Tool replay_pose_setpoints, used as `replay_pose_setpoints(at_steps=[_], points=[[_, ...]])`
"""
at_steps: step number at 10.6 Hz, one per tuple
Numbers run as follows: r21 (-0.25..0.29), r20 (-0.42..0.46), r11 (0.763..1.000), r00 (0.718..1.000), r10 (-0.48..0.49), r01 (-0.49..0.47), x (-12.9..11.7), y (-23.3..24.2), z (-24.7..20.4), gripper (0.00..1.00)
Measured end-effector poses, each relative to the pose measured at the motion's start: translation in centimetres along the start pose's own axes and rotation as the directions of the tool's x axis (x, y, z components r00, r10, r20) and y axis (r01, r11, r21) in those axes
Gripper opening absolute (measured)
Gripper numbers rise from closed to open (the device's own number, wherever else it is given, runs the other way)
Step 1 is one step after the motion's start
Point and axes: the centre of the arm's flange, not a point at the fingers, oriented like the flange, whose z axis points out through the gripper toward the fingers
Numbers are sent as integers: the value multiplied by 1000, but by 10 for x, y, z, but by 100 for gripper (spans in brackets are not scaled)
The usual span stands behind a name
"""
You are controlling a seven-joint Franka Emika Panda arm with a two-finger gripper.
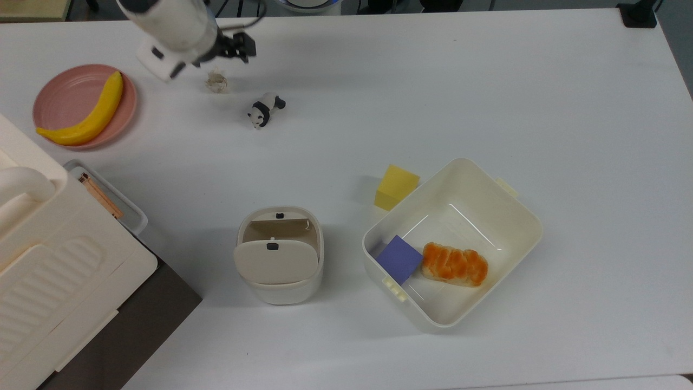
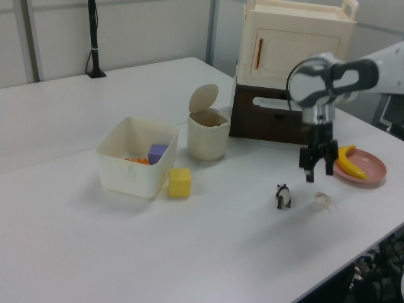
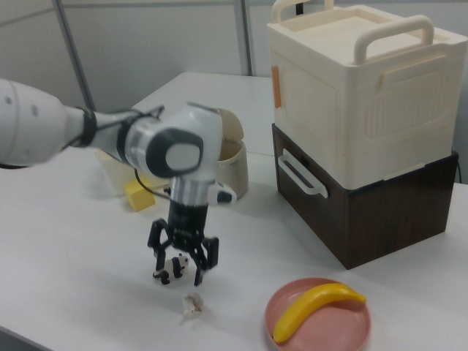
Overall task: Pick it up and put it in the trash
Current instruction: 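Lower the gripper and close it on the clear plastic piece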
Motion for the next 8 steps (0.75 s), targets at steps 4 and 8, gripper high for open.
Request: replay_pose_setpoints(at_steps=[4,8], points=[[-25,47,1000,999,-1,2,33,20,57,98],[-93,70,995,997,-14,21,31,27,56,44]])
